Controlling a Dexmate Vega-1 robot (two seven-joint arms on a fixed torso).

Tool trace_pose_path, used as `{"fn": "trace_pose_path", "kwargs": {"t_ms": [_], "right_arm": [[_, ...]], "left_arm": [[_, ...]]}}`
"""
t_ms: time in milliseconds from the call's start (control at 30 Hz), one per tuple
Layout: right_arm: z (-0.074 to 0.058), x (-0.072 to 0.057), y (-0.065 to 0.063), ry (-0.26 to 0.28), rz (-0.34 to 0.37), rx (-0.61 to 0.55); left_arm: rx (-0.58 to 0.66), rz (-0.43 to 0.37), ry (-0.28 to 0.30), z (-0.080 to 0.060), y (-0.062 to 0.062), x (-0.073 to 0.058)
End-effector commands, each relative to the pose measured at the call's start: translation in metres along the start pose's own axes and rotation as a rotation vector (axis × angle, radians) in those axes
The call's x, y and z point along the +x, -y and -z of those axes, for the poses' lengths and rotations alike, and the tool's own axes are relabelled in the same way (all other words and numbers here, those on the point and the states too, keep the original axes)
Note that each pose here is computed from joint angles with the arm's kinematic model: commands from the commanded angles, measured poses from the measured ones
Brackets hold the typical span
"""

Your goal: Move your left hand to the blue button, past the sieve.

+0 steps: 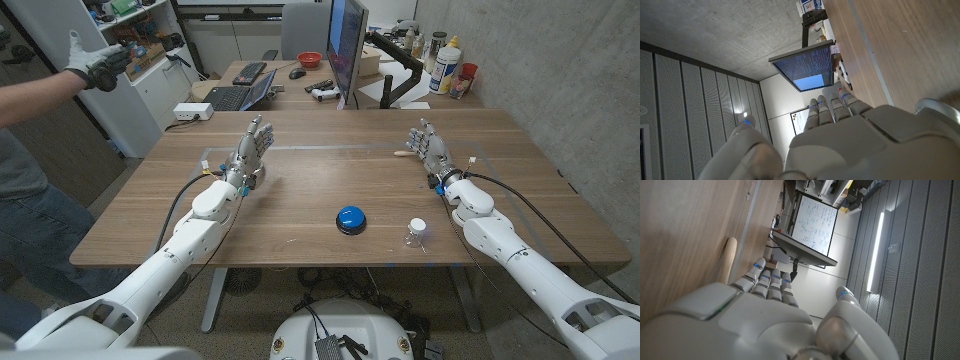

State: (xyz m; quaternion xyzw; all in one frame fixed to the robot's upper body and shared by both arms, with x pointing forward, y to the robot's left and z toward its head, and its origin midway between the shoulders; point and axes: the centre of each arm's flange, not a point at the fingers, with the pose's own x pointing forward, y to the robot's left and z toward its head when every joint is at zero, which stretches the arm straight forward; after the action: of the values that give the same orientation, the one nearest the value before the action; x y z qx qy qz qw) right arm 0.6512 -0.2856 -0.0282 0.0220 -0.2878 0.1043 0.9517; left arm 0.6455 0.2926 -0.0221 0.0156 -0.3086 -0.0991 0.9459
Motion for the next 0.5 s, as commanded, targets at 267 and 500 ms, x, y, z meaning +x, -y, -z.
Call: {"fn": "trace_pose_path", "kwargs": {"t_ms": [267, 500], "right_arm": [[-0.003, 0.004, -0.001, 0.012, -0.003, -0.005], [-0.006, 0.005, 0.002, 0.035, 0.011, -0.007]], "left_arm": [[0.094, 0.021, 0.089, -0.020, -0.005, -0.008], [0.131, 0.016, 0.155, -0.031, -0.007, -0.012]]}}
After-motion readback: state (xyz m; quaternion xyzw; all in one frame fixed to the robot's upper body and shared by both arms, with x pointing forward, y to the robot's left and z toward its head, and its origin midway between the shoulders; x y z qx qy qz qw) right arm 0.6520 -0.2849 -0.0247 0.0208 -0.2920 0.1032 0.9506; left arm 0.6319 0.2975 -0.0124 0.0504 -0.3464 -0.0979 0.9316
